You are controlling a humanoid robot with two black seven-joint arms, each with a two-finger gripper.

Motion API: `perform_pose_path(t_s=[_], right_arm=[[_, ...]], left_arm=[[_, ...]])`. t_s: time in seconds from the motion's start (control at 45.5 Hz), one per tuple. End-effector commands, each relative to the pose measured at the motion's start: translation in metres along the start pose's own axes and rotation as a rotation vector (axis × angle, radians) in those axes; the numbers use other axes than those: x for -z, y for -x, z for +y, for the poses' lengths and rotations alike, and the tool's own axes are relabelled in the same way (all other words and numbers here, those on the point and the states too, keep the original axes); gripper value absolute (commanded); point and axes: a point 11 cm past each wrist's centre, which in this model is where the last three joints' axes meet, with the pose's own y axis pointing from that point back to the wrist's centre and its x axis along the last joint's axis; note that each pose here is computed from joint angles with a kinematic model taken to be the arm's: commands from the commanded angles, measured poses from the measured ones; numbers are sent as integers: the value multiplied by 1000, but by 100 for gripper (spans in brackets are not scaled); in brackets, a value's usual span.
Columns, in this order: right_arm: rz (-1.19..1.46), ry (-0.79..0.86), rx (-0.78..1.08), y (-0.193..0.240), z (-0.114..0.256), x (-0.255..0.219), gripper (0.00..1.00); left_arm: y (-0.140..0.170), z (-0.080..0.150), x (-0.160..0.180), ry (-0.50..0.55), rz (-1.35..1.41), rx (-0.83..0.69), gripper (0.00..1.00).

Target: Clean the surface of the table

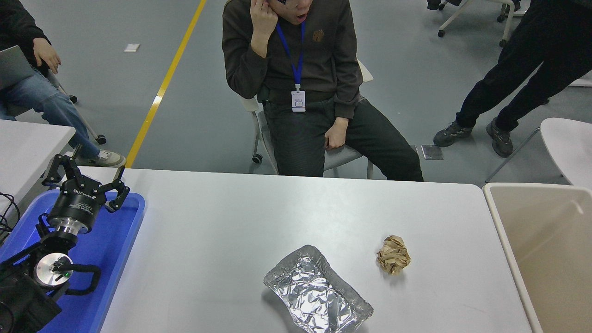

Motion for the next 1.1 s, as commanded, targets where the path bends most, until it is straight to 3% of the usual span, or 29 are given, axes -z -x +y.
perform_pose_path(t_s=[0.0, 0.286, 0.593, 0.813, 1.077], right_arm=[[-259, -40, -104, -17, -4, 13, 99], [-755, -179, -216, -38, -7, 44, 99], [-1203, -262, -202, -52, -5, 82, 99], [-1371, -394, -168, -64, 4, 120, 99], [-1565, -582, -38, -40, 26, 188, 99]], left_arm=[[0, 0, 0, 0, -1, -1, 100], [0, 0, -1, 1, -1, -1, 100], [0, 0, -1, 1, -1, -1, 100], [0, 0, -1, 1, -1, -1, 100], [0, 0, -1, 1, -1, -1, 100]])
